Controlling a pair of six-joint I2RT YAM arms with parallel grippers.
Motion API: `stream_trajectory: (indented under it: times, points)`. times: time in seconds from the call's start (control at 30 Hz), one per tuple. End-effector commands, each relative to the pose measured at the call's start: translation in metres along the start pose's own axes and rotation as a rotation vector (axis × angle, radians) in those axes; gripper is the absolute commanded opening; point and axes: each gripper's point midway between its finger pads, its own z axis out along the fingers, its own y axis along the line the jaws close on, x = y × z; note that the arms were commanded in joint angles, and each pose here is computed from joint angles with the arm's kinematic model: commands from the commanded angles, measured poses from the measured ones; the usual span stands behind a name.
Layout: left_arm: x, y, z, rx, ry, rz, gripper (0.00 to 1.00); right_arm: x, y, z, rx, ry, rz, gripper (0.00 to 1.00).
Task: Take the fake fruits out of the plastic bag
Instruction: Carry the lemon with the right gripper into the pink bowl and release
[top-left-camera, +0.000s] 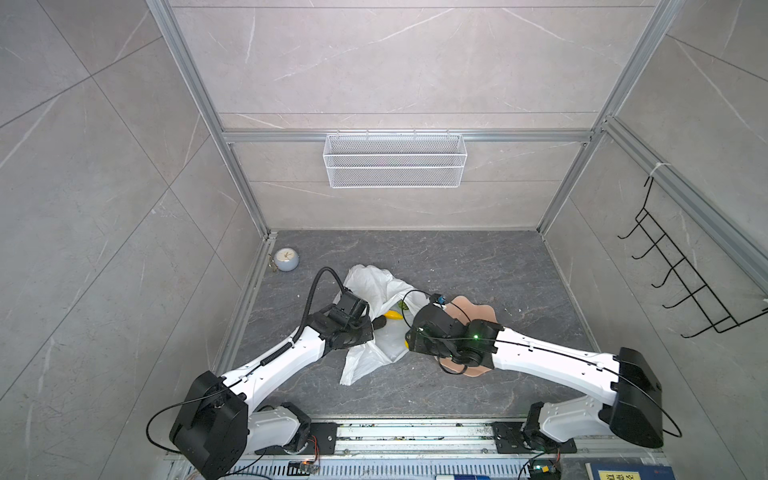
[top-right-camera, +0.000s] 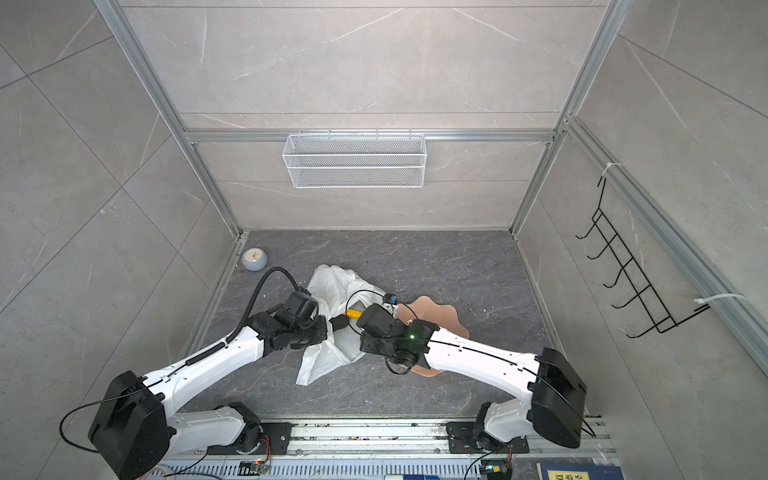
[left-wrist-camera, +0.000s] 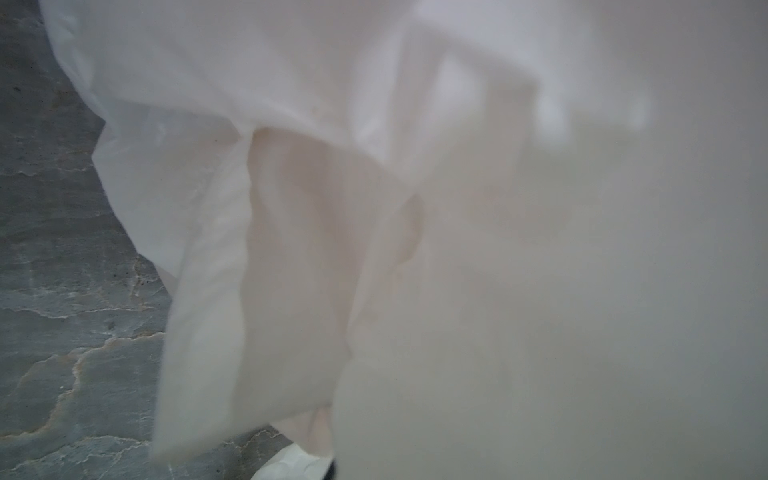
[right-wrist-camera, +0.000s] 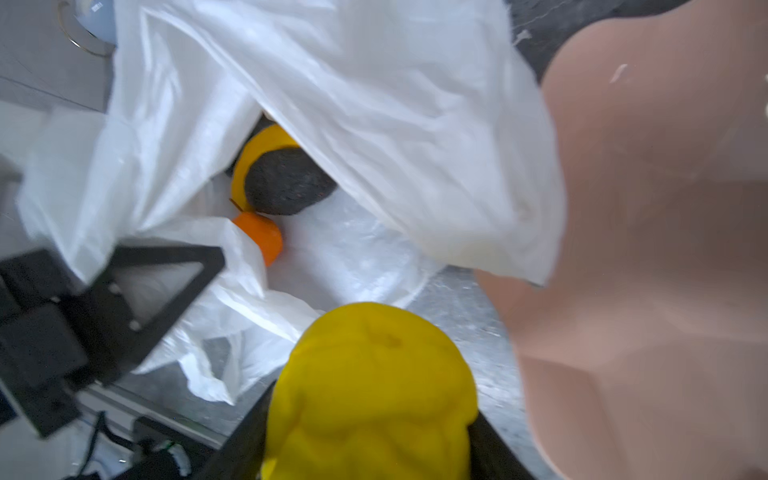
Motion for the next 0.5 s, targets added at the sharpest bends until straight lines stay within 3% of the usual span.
stream_trajectory:
  times: [0.0,0.27,0.47]
  points:
    - [0.0,0.001,-0.003,-0.006,-0.008,-0.003,0.0,-0.007,-0.042,-0.023,0.115,-0.042,-0.11,0.56]
    - [-0.001,0.005,-0.004,-0.03,-0.009,-0.001,0.0,-0.042,-0.122,-0.04,0.237,-0.095,0.01,0.57]
    - [-0.001,0.006,-0.006,-0.035,-0.012,0.0,0.0,-0.057,-0.147,-0.022,0.305,-0.001,0.053,0.57]
